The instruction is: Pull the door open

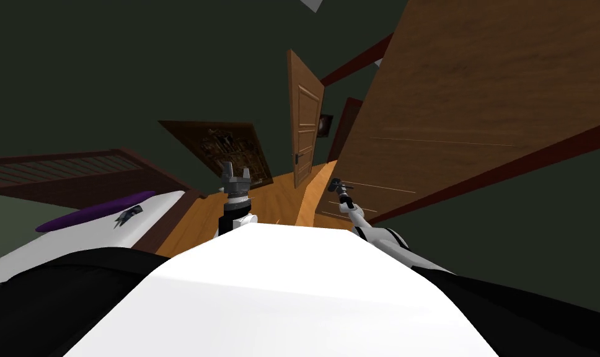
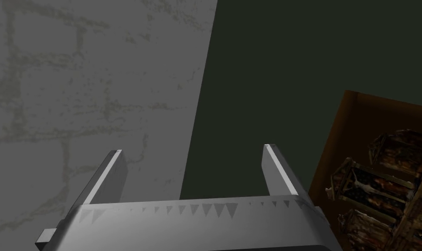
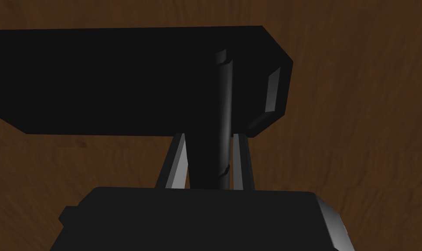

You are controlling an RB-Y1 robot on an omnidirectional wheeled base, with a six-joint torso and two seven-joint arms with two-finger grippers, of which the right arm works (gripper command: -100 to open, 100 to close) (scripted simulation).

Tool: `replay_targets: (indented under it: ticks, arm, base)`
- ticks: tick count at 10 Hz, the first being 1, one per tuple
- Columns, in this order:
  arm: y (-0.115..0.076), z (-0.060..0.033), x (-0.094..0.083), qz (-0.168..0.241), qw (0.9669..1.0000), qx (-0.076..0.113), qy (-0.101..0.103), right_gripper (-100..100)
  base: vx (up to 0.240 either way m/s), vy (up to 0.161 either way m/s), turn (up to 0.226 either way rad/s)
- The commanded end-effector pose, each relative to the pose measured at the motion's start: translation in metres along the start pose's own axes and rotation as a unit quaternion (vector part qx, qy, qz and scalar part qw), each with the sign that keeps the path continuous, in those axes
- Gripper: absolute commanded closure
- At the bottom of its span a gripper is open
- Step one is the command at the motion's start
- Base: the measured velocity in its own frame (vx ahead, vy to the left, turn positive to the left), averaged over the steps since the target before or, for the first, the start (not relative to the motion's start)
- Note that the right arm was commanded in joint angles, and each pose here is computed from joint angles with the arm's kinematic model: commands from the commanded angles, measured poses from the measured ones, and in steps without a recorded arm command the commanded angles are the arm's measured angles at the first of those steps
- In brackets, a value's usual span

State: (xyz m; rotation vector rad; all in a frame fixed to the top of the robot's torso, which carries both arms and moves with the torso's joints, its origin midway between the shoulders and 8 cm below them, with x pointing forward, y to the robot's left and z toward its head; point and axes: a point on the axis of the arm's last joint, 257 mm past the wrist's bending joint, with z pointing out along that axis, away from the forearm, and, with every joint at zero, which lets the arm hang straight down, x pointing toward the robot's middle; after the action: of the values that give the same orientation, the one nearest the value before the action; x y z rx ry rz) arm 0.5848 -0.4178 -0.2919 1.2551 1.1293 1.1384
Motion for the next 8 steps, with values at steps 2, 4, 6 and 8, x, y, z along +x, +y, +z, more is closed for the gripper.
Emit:
replay_targets:
  ticks: [2, 4, 6, 8]
  arm:
    - [-0.002, -0.0022, 0.002, -0.001, 1.0, 0.002, 0.009, 100]
    - [-0.001, -0.0025, 0.006, -0.001, 0.9998, 0.002, 0.02, 100]
    - [-0.001, -0.003, 0.009, -0.002, 0.9996, 0.002, 0.028, 100]
    - [-0.002, -0.0027, 0.018, 0.0, 0.9994, 0.002, 0.034, 100]
  base:
    - [-0.173, -0.054, 0.069]
    - [-0.181, -0.07, 0.077]
    - [-0.195, -0.092, 0.087]
    - [-0.121, -0.054, 0.054]
